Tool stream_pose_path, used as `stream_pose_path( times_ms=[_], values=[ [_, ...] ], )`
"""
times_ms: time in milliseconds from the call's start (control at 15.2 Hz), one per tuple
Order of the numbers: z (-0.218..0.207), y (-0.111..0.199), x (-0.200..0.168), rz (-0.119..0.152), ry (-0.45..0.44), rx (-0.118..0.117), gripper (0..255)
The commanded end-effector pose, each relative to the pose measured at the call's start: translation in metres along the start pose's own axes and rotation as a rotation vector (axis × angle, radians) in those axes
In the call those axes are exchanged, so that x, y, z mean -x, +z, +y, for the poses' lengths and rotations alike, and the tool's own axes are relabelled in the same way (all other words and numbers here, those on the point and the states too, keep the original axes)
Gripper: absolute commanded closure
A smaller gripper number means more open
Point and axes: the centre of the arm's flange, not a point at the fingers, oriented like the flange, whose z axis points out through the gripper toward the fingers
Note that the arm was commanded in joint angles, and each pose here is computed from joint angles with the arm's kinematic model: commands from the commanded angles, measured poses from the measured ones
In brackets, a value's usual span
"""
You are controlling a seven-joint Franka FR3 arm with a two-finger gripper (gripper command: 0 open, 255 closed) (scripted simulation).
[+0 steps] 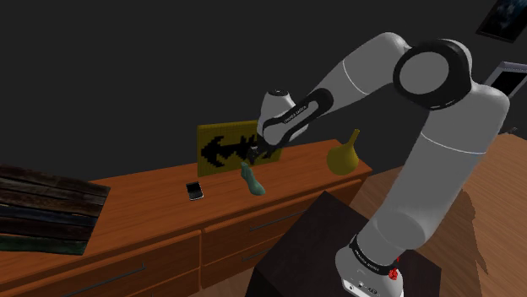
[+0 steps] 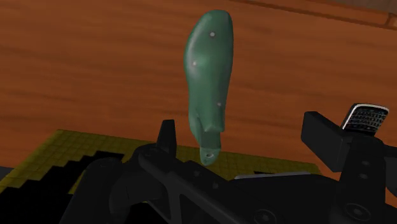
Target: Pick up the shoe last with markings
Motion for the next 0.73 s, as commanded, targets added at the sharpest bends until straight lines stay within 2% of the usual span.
stream_pose_path(
  times_ms=[0,462,660],
  values=[
    [0.000,0.023,-0.015,0.004,0.021,0.005,0],
    [0.004,0.103,-0.060,0.018,0.091,0.022,0],
    [0.004,0.116,-0.061,0.018,0.094,0.023,0]
  ],
)
